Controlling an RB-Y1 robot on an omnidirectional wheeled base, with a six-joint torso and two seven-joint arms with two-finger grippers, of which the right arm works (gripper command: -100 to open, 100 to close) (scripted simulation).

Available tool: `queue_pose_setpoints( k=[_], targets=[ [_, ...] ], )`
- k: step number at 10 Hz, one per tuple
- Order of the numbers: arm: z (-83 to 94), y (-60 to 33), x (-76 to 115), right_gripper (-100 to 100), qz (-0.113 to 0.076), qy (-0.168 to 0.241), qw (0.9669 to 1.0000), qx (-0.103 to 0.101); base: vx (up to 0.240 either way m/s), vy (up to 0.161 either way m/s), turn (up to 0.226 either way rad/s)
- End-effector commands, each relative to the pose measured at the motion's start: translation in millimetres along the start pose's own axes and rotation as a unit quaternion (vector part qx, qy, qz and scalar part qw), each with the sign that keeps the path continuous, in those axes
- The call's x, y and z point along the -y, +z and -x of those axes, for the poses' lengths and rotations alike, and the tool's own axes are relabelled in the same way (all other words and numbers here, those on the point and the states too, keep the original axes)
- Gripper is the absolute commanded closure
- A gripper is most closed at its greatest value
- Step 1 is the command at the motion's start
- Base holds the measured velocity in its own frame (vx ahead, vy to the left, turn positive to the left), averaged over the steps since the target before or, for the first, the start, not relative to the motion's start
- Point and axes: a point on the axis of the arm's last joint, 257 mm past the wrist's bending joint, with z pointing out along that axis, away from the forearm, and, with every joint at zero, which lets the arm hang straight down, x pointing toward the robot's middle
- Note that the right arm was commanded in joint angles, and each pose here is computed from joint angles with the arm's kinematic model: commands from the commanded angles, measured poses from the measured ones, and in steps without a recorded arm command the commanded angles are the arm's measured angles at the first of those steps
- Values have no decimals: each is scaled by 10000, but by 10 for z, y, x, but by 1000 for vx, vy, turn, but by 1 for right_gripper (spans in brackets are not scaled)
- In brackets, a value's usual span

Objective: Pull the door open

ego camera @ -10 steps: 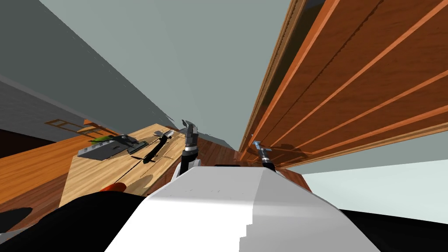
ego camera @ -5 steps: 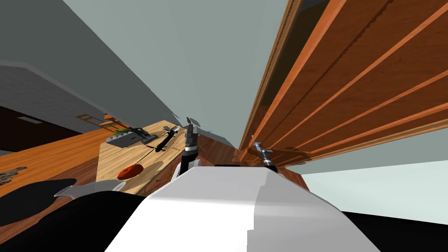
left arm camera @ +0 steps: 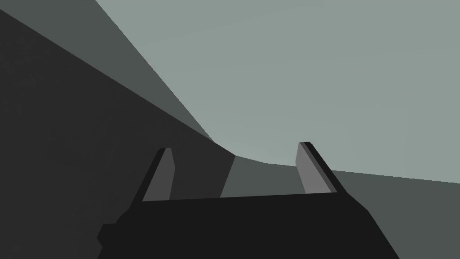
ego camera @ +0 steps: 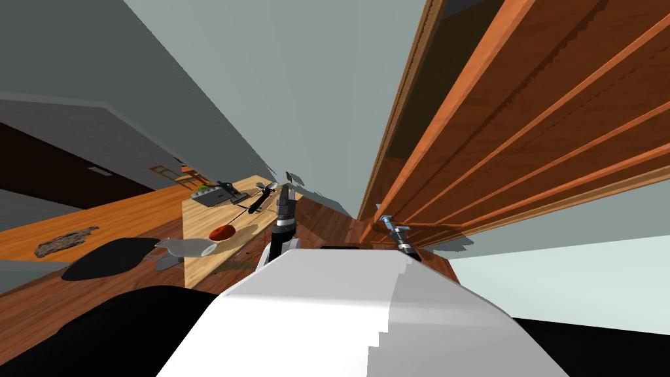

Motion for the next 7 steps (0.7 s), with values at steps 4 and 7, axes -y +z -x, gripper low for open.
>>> queue_pose_setpoints(
  k=[4, 7],
  targets=[
    [28, -211, 22, 100, -14, 7, 9999, -104, -164, -49, 133],
    [64, -408, 15, 100, -6, 6, 9998, -208, -204, -93, 199]
  ],
)
